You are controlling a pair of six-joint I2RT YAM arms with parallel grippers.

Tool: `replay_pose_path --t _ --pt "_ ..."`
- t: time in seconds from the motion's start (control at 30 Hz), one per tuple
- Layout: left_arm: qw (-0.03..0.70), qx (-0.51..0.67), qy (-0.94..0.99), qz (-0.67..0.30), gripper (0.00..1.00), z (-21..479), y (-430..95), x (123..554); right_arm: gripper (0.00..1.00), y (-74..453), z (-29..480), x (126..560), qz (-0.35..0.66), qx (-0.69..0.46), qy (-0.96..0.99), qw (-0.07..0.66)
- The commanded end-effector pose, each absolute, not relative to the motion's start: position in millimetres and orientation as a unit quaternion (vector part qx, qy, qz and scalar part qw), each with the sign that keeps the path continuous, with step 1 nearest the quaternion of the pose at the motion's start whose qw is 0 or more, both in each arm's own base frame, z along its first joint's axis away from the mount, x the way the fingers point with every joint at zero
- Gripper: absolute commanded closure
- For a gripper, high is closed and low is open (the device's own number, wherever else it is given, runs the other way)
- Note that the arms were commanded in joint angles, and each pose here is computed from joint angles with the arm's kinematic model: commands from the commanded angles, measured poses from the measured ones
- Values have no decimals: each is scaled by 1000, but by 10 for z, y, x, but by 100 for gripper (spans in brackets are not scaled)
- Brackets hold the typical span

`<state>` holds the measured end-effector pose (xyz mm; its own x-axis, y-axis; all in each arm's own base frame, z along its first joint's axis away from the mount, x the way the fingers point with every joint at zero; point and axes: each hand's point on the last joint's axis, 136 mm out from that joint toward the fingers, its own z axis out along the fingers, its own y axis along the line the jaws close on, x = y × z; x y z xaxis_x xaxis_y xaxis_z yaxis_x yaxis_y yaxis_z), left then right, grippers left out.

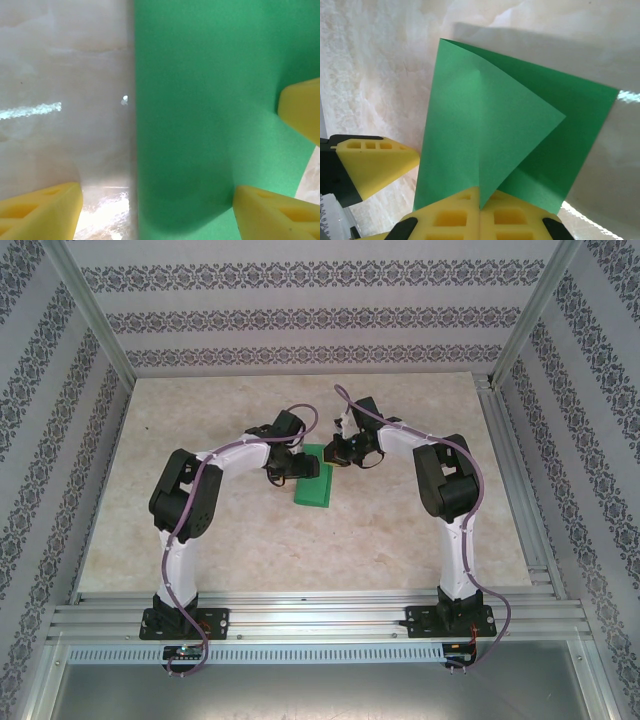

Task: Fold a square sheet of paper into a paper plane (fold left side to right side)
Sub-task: First fold in half a square sheet of paper at the center of the table.

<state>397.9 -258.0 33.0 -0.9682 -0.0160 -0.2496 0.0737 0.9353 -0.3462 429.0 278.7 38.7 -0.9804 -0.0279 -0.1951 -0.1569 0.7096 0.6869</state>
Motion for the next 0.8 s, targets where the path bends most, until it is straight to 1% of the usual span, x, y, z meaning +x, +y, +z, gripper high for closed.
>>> replay_pose_path --t 0.0,0.77 --pt "122 21 979 -161 20 331 -2593 3972 95 2708 202 4273 362 -39 929 74" --pt "108 43 985 -125 18 191 -2653 3795 94 2641 173 4232 339 -41 937 73"
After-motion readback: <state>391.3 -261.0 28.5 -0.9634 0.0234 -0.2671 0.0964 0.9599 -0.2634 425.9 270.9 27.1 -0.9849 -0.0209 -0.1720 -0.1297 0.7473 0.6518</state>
